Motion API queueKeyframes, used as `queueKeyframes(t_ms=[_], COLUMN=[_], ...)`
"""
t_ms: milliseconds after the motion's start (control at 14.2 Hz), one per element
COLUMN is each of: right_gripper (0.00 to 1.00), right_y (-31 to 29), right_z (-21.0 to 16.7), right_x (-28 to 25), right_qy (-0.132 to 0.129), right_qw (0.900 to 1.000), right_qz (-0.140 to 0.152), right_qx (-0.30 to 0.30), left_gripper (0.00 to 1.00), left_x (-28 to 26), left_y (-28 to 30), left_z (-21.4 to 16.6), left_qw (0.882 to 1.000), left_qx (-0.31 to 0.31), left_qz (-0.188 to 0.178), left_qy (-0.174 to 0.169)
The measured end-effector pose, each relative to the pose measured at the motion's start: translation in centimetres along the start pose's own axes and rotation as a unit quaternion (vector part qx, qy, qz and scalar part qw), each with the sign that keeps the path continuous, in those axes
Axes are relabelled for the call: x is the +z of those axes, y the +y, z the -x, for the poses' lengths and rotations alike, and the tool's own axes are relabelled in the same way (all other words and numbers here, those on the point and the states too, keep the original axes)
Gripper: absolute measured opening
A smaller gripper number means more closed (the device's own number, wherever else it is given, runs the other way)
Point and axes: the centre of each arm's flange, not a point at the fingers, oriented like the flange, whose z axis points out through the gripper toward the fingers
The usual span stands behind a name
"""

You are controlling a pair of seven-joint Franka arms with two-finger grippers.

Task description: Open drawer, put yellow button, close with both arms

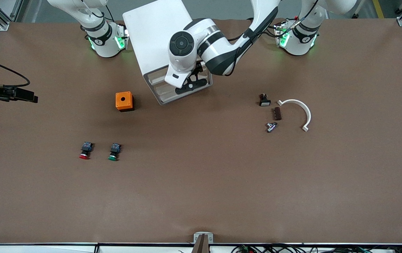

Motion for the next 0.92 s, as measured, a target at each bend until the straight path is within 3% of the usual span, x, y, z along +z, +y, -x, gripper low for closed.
queueKeyframes(t_ms=[423,634,915], right_gripper=[1.0,1.0,1.0], right_y=[0.0,0.5,0.7], right_z=[0.0,0.3,0.5], right_x=[-0.3,-2.3,-3.4], right_qy=[0.006,0.028,0.039], right_qw=[1.0,0.999,0.999], right_qz=[0.016,0.016,0.015], right_qx=[0.0,0.005,0.007], left_gripper=[1.0,1.0,1.0], left_x=[-0.3,-2.8,-7.5], left_y=[-0.2,-1.9,-7.3], left_z=[-0.8,-7.5,-19.4], left_qw=[1.0,0.997,0.988], left_qx=[-0.023,-0.069,-0.131], left_qz=[0.003,0.021,0.032], left_qy=[-0.002,0.01,0.075])
